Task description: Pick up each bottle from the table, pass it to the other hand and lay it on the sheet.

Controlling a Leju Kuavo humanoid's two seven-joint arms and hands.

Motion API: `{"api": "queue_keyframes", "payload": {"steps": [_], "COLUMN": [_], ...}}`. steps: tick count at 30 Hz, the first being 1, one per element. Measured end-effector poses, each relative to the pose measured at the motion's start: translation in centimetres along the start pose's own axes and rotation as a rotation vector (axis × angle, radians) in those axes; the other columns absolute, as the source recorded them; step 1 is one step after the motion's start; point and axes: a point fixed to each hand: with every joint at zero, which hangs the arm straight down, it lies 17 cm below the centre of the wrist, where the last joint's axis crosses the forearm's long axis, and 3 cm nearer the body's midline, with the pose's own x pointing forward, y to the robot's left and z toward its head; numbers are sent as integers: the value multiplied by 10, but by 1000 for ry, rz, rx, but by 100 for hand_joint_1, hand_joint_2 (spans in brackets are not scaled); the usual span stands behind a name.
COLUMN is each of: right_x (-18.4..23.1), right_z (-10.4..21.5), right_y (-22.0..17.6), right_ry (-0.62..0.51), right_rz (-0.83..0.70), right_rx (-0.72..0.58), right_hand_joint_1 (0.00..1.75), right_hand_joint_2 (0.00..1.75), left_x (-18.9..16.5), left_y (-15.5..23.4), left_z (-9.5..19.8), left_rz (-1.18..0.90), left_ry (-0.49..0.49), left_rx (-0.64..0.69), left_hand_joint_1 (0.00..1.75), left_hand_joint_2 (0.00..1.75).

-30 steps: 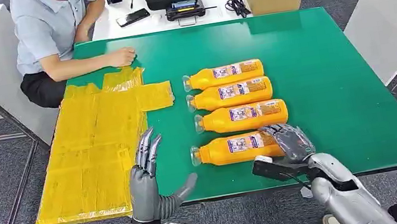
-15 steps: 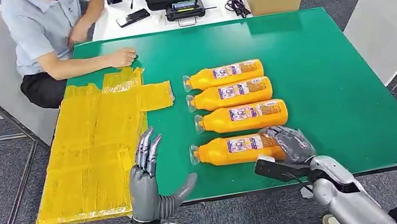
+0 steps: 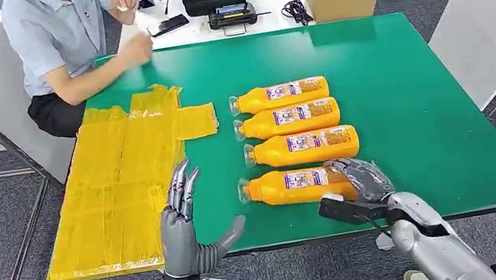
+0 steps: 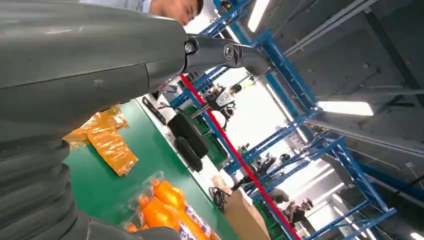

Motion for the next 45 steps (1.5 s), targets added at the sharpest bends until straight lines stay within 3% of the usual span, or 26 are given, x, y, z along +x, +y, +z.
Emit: {"api": "queue_keyframes", "payload": {"steps": [17, 18, 19, 20, 21, 45], "right_x": [-2, -2, -2, -3, -3, 10], "right_z": [-2, -2, -1, -1, -1, 1], "right_y": [4, 4, 4, 4, 4, 1], "right_ry": [19, 17, 16, 16, 16, -55], "right_rz": [-2, -6, -9, -9, -10, -197], "right_rx": [7, 10, 11, 11, 12, 11], "right_hand_joint_1": [3, 24, 140, 164, 175, 175], "right_hand_joint_2": [175, 175, 175, 175, 175, 175], "left_x": [0, 0, 0, 0, 0, 3], "left_y": [1, 1, 1, 1, 1, 4], "left_z": [-1, -1, -1, -1, -1, -4], "left_rz": [6, 6, 6, 6, 6, 52], "left_ry": [4, 5, 5, 5, 5, 12], "left_rx": [6, 6, 6, 6, 6, 27], "left_hand_joint_1": [0, 0, 0, 0, 0, 0], "left_hand_joint_2": [175, 175, 175, 175, 175, 175]}}
